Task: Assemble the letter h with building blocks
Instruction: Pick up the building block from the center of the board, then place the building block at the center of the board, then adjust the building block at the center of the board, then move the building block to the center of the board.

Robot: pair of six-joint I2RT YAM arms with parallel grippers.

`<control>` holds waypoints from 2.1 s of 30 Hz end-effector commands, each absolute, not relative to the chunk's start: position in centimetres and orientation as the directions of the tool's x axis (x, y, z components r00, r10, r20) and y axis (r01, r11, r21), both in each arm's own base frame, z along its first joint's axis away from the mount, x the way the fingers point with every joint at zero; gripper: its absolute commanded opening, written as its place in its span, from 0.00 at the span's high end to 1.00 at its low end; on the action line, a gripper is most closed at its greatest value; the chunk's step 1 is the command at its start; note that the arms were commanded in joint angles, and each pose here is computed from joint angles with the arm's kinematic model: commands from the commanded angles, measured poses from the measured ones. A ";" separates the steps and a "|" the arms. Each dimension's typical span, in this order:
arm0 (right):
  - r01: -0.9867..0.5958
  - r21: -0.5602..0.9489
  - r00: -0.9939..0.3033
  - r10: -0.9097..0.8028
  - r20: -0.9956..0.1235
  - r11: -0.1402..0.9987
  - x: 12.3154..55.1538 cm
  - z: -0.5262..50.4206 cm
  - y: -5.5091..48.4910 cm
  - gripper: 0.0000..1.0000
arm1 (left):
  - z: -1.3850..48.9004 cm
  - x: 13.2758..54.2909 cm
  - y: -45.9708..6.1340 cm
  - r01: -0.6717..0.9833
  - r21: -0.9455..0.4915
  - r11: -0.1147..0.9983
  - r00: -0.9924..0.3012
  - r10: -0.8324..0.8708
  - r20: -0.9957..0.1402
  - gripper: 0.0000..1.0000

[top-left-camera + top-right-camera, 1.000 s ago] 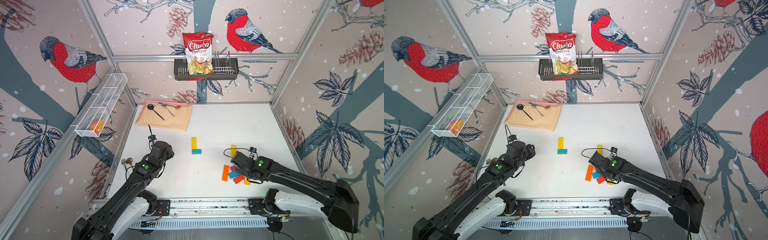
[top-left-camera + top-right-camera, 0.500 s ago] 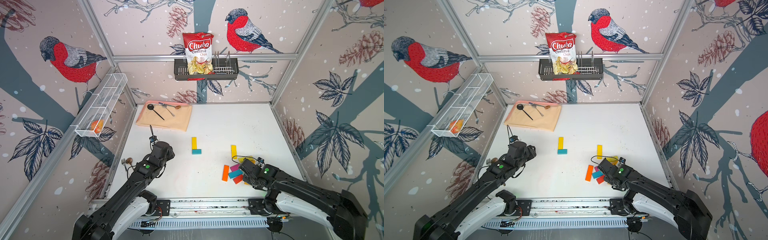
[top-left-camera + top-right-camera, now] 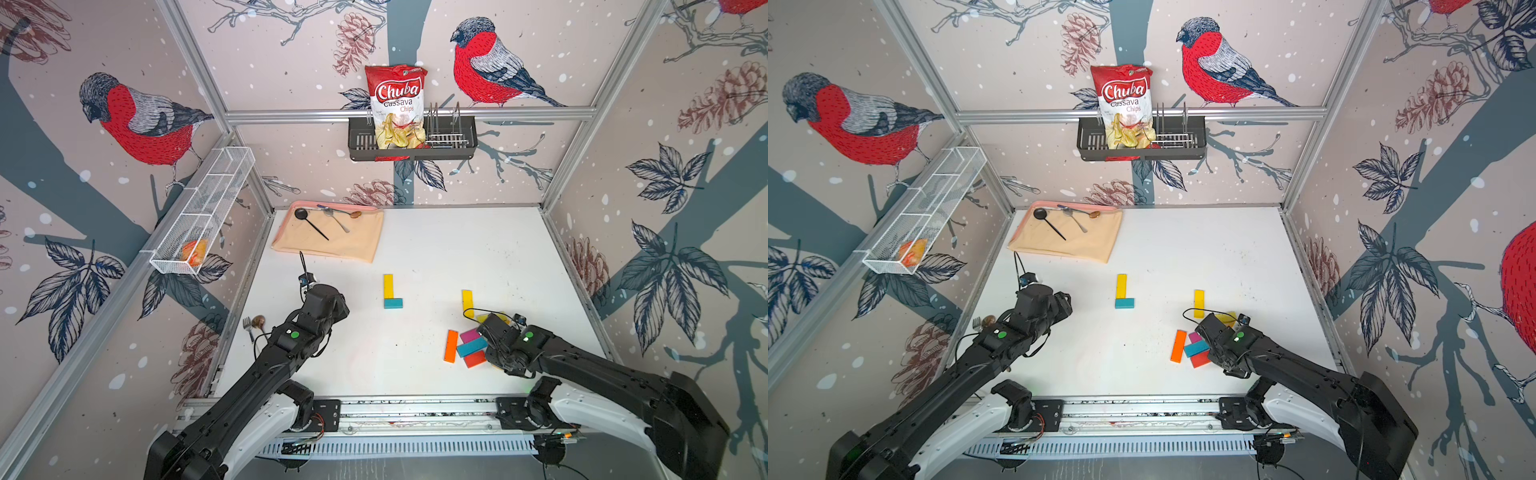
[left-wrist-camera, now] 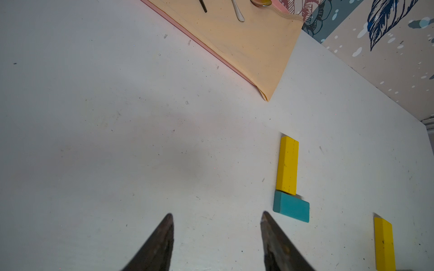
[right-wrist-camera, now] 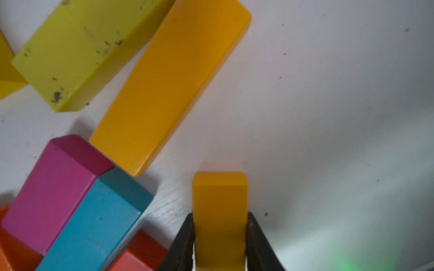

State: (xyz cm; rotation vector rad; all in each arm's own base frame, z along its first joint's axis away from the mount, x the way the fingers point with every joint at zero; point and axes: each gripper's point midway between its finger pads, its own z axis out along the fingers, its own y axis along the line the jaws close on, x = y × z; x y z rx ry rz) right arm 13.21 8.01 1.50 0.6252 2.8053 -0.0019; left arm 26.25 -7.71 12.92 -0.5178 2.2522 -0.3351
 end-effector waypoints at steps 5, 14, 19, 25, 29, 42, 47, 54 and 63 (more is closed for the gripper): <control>0.420 0.065 -0.845 0.417 -0.334 0.905 14.7 5.7 8.2 0.72 | 13.2 26.4 -7.8 -0.254 -0.408 0.877 -0.602 -0.473 -0.644 0.42; 0.041 0.045 -0.930 0.054 -0.365 0.998 19.8 7.9 22.1 0.72 | 12.1 26.4 -8.6 -0.264 -0.441 0.858 -0.626 -0.500 -0.599 0.41; -0.102 0.005 -0.932 -0.094 -0.351 0.995 23.2 5.4 28.6 0.74 | 11.7 26.1 -8.9 -0.266 -0.454 0.850 -0.641 -0.508 -0.576 0.41; -0.160 0.007 -0.937 -0.149 -0.316 0.987 23.8 2.9 31.2 0.41 | 10.8 25.6 -9.0 -0.276 -0.454 0.847 -0.656 -0.511 -0.555 0.41; -0.156 -0.005 -0.942 -0.151 -0.300 0.988 22.6 2.3 30.2 0.25 | 10.7 25.7 -9.0 -0.279 -0.455 0.846 -0.655 -0.514 -0.554 0.41; 0.027 -0.020 -0.932 0.018 -0.363 0.999 23.5 4.6 22.2 0.25 | 10.5 26.0 -8.9 -0.278 -0.438 0.855 -0.658 -0.501 -0.562 0.41; -0.010 0.016 -0.923 -0.003 -0.384 1.000 23.8 5.6 24.6 0.21 | 10.6 25.9 -8.7 -0.281 -0.438 0.854 -0.652 -0.504 -0.566 0.41; -0.120 0.047 -0.929 -0.095 -0.359 0.992 24.9 4.2 26.4 0.10 | 10.8 25.8 -8.5 -0.280 -0.425 0.861 -0.652 -0.495 -0.575 0.41; -0.178 0.105 -0.935 -0.135 -0.328 0.979 25.0 3.2 28.2 0.12 | 10.5 25.5 -8.3 -0.287 -0.424 0.859 -0.649 -0.500 -0.574 0.41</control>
